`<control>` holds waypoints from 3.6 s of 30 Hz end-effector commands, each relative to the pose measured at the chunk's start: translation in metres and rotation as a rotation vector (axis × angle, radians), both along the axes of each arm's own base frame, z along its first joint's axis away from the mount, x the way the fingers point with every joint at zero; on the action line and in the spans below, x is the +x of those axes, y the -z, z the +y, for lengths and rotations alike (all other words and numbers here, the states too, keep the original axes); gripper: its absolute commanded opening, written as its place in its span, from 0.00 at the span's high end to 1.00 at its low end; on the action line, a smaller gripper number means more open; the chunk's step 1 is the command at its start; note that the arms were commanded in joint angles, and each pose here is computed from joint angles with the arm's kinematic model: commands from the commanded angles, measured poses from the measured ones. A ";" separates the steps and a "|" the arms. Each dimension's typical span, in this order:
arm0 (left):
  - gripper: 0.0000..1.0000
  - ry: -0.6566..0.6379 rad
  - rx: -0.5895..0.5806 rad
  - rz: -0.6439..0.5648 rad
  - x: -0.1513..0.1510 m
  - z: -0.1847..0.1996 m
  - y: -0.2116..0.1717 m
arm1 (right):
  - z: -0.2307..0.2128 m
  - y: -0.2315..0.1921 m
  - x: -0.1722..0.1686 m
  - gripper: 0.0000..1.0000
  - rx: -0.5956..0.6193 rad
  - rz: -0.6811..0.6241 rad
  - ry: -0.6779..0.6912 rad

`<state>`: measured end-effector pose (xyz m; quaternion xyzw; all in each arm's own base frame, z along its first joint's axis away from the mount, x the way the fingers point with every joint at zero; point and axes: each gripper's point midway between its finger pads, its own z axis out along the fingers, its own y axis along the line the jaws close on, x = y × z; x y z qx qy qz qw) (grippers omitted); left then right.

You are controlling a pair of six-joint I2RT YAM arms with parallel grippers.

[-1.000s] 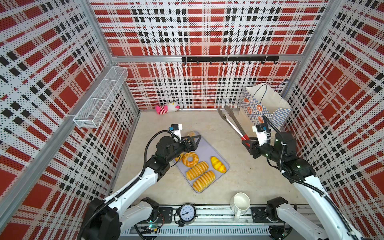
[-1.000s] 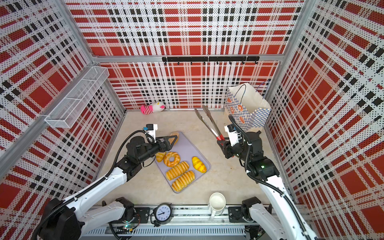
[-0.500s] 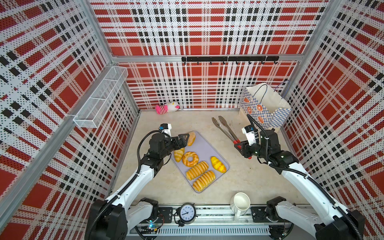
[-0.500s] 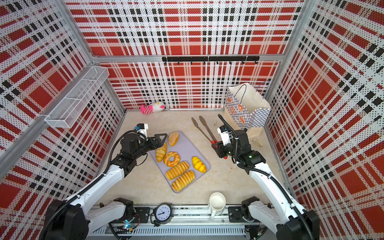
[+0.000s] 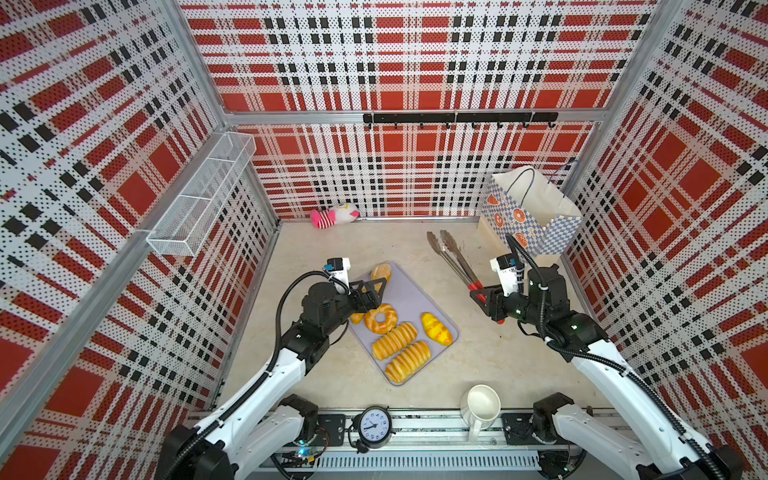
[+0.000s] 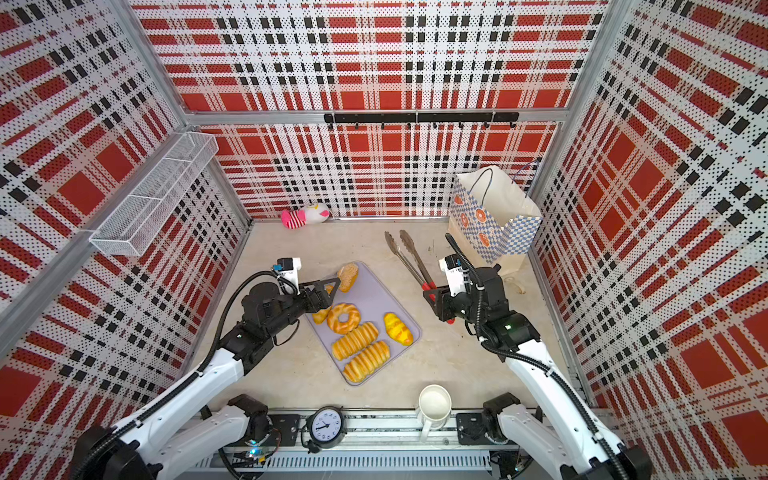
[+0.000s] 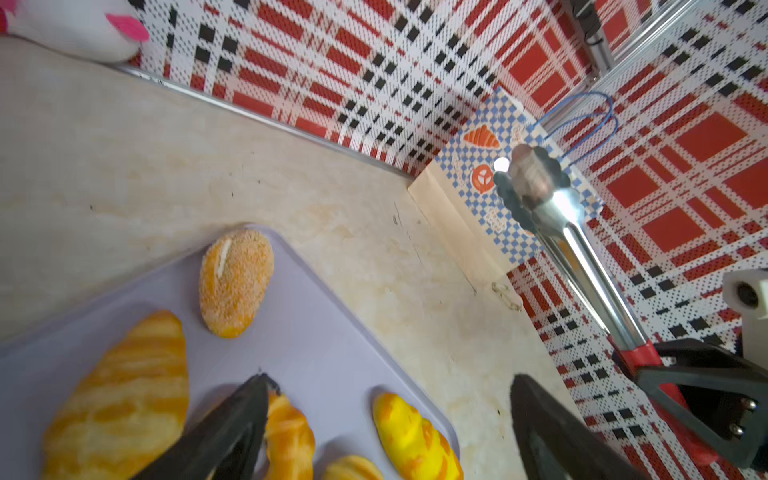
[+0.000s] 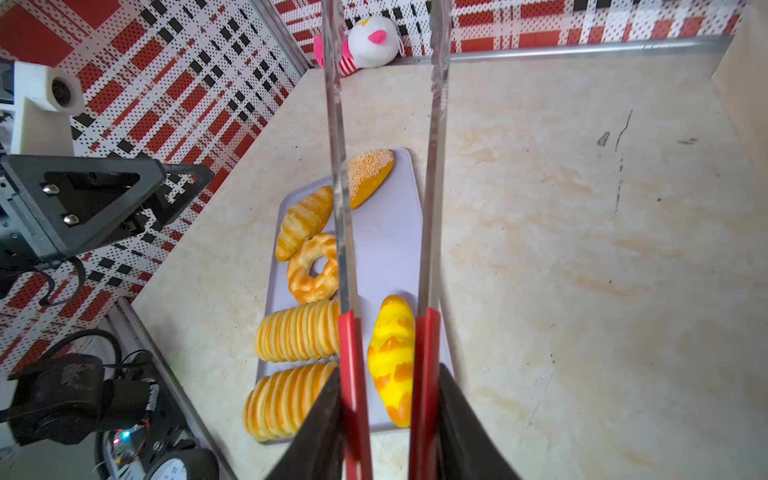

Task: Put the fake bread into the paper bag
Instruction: 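Move the empty tongs back toward the tray with the right gripper, then lower the tongs around the yellow-orange spotted bun on the tray edge, then close the tongs on the spotted bun with the right gripper and lift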

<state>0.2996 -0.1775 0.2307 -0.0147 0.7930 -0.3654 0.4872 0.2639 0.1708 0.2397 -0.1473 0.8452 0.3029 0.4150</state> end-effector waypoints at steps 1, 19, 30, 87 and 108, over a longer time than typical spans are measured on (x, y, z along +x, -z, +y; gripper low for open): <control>0.06 -0.042 -0.017 0.055 -0.013 0.000 -0.019 | 0.009 -0.016 -0.013 0.69 0.114 0.047 -0.007; 0.04 -0.005 -0.145 0.080 -0.076 0.021 -0.023 | -0.049 -0.012 -0.081 0.68 -0.145 0.055 0.063; 0.01 0.102 -0.172 0.075 -0.068 -0.005 -0.015 | -0.031 -0.015 -0.073 0.68 -0.141 0.069 -0.035; 0.02 0.391 -0.036 0.307 -0.030 -0.058 0.058 | -0.047 0.050 -0.083 0.64 -0.858 0.035 -0.458; 0.03 0.399 -0.046 0.309 -0.035 -0.058 0.060 | -0.038 0.065 -0.091 0.62 -0.847 0.157 -0.509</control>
